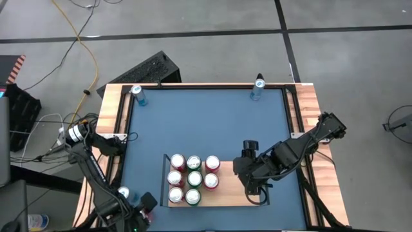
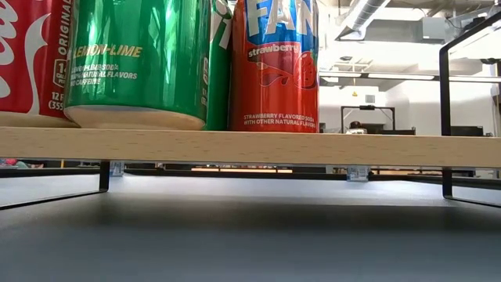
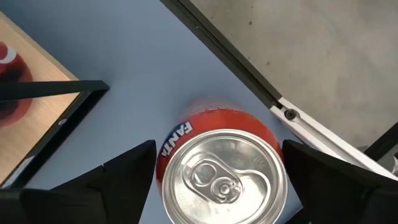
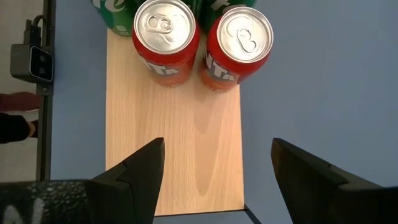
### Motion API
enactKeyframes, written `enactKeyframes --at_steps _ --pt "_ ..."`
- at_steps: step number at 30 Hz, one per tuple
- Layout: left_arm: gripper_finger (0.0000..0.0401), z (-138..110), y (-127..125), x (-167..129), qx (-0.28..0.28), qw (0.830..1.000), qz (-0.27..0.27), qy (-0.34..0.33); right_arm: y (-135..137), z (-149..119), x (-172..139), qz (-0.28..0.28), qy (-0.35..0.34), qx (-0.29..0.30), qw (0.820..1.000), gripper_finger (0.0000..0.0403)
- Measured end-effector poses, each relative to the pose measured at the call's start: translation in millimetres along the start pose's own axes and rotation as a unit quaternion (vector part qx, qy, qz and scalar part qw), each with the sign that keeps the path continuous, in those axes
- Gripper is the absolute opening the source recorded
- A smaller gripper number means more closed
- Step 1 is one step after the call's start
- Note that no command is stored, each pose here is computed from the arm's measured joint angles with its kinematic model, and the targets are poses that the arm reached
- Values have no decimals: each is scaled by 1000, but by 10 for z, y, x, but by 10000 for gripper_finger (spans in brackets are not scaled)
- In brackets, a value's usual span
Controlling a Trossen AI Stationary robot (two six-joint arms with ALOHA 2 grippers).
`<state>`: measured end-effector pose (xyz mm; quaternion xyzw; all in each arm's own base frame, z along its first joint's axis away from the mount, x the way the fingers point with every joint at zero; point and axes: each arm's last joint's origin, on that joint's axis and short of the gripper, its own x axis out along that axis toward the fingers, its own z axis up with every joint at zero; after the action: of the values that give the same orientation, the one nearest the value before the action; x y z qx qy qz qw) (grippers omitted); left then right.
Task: Place canned beverage on shelf
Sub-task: Put the orange soda can on the shelf aligned with the other orange soda can
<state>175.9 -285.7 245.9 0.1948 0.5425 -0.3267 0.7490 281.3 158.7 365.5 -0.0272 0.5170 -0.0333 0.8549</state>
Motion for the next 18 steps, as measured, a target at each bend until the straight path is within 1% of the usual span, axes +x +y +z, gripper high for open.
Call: enactKeyframes --at_steps 4,8,14,15,18 --pt "305 0 1 0 -13 1000 1 0 0 0 0 0 0 0 1000 276" --pt "281 -1 0 -1 -11 1000 0 0 -1 1 -1 -2 -1 0 1000 276" --pt "278 1 4 15 -13 1000 1 5 1 -1 -2 -2 -1 0 1000 276" --pt "278 4 15 15 -21 1000 1 5 4 -1 -3 -2 -1 -1 1000 276" --pt "278 12 58 -4 -68 998 1 2 3 -1 -2 -1 -1 0 1000 276"
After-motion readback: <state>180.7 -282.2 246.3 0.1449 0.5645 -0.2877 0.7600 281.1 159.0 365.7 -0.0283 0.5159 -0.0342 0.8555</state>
